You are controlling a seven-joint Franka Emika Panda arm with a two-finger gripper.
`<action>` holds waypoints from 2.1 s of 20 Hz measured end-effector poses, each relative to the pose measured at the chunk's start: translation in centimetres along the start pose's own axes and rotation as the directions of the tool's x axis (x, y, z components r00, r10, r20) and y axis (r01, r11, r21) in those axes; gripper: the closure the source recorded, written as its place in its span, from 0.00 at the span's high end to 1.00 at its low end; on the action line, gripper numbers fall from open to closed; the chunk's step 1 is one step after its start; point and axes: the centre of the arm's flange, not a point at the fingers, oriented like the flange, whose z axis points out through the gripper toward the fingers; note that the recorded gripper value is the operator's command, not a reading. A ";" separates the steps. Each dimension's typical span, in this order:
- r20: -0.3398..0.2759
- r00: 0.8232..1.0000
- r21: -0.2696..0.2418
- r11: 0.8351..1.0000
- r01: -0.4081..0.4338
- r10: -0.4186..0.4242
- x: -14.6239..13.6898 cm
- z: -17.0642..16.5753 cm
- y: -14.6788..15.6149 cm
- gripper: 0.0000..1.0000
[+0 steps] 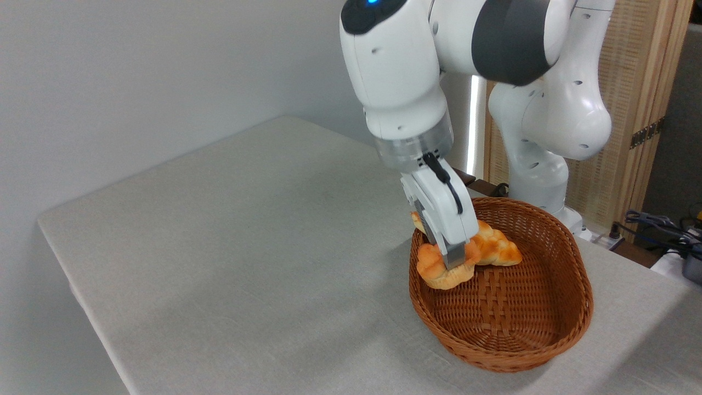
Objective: Put bread into the basket
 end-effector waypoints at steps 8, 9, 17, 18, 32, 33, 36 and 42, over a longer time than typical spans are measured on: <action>0.010 0.999 -0.056 0.998 0.031 -0.031 -1.2 2.6 -0.9 0.84; 0.011 0.999 -0.057 0.998 0.034 -0.033 -1.3 2.7 -1.0 0.89; 0.065 0.998 -0.049 0.999 0.023 -0.020 -1.4 2.9 -1.1 1.00; 0.065 0.998 -0.049 0.999 0.023 -0.020 -1.4 2.9 -1.1 1.00; -0.099 0.987 0.089 0.987 0.137 -0.128 4.2 -7.9 0.6 1.00; -0.099 0.985 0.108 0.983 0.150 -0.139 5.4 -8.9 1.0 1.00; -0.104 0.979 0.148 0.970 0.192 -0.178 8.1 -10.7 1.5 1.00; -0.184 0.936 0.251 0.906 0.340 -0.300 13.6 -14.5 1.2 1.00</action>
